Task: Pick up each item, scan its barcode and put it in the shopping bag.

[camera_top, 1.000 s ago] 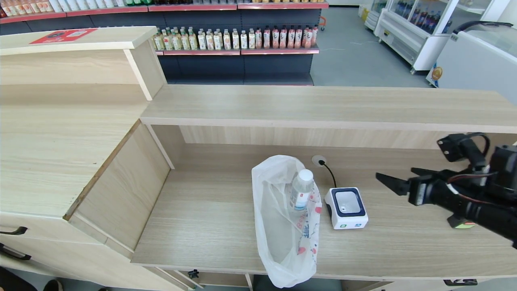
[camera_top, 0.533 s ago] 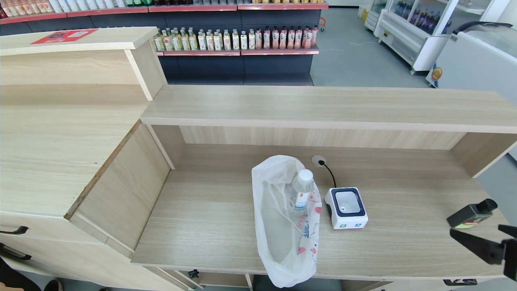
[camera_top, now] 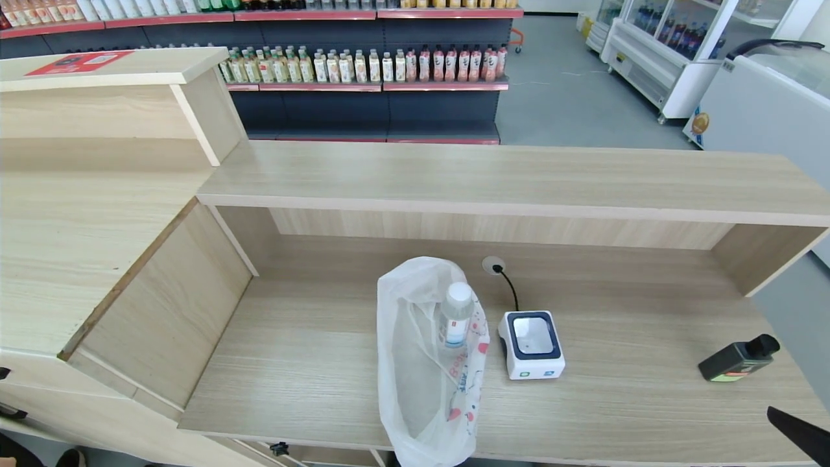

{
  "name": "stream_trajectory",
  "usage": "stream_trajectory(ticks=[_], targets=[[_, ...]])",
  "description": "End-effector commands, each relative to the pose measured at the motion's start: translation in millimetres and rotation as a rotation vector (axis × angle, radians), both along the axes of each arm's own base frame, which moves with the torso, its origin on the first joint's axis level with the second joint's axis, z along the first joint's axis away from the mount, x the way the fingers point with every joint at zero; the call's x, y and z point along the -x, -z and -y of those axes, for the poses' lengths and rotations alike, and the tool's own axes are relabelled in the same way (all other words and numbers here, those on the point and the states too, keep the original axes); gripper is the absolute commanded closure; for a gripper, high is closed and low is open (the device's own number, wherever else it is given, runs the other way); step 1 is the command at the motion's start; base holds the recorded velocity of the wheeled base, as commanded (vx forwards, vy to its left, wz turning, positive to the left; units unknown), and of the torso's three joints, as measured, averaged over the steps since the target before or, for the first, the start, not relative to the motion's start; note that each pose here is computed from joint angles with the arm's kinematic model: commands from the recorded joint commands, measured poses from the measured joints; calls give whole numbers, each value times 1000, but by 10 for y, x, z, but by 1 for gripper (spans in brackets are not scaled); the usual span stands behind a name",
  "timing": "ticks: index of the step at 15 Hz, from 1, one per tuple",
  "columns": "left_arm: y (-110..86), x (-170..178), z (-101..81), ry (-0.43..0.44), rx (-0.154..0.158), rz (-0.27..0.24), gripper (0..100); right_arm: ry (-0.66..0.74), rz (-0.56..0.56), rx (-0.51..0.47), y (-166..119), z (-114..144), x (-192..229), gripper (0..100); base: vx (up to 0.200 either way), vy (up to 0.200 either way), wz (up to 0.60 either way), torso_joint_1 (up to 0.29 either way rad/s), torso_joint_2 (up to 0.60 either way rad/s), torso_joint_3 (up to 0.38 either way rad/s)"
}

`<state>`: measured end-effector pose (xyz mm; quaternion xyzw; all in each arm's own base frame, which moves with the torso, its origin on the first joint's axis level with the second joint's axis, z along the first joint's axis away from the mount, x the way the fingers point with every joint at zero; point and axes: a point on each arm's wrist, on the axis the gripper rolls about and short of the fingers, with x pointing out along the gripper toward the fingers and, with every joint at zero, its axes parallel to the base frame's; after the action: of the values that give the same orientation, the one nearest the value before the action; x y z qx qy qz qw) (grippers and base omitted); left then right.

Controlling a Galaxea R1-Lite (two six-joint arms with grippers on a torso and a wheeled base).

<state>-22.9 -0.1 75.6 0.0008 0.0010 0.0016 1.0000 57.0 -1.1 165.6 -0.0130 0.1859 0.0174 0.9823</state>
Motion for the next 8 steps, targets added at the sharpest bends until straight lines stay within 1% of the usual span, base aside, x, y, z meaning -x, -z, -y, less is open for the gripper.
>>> stream_trajectory(ticks=[1, 8], targets=[[0, 0, 0, 0, -1, 0, 0, 3, -5, 1, 30, 0, 15, 0, -200, -200, 0, 2, -2, 2], [2, 0, 0, -1, -1, -1, 0, 2, -33, 0, 113, -1, 31, 0, -200, -200, 0, 4, 5, 2]])
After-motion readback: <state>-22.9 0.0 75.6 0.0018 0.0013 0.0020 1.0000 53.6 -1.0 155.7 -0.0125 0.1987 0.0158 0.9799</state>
